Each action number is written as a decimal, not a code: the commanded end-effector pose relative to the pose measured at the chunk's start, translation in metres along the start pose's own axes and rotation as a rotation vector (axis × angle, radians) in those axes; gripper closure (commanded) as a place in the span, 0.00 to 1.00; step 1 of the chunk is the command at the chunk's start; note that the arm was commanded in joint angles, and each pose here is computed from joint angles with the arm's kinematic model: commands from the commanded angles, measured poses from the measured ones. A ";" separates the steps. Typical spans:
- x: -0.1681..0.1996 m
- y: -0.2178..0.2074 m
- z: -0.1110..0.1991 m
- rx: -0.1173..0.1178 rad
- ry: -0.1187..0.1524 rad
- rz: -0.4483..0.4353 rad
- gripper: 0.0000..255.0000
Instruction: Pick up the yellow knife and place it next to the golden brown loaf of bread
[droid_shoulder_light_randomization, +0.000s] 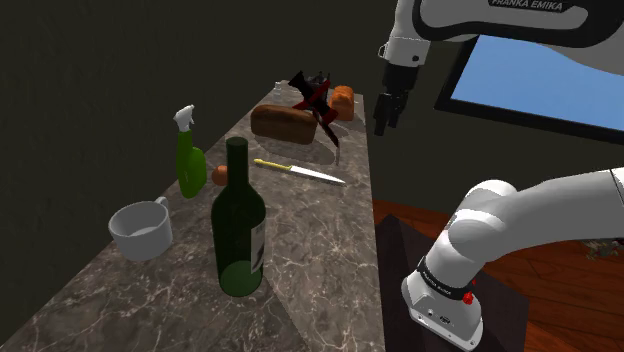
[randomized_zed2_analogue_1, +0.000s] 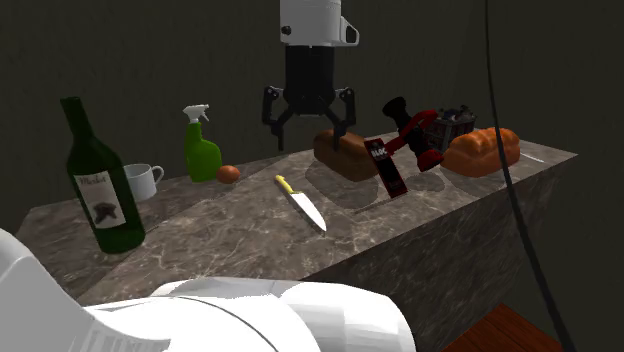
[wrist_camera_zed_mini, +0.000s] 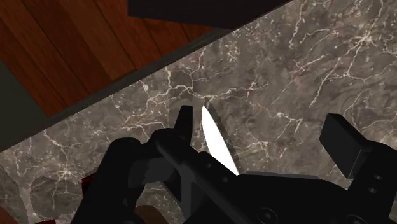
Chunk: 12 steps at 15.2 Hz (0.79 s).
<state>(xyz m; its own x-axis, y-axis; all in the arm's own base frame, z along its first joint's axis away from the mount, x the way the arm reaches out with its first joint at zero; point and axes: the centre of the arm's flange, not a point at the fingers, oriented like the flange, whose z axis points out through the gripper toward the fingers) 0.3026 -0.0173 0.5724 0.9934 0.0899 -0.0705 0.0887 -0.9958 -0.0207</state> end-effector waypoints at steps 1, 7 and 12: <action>0.000 0.000 0.000 0.000 0.000 0.000 0.00; 0.073 -0.004 0.036 -0.035 -0.019 -0.136 0.00; 0.132 -0.014 0.068 -0.064 -0.035 -0.250 0.00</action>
<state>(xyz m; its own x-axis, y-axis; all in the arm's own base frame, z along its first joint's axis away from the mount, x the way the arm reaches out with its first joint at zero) 0.4156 0.0065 0.5041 0.9452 0.3099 -0.1023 0.3132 -0.9495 0.0174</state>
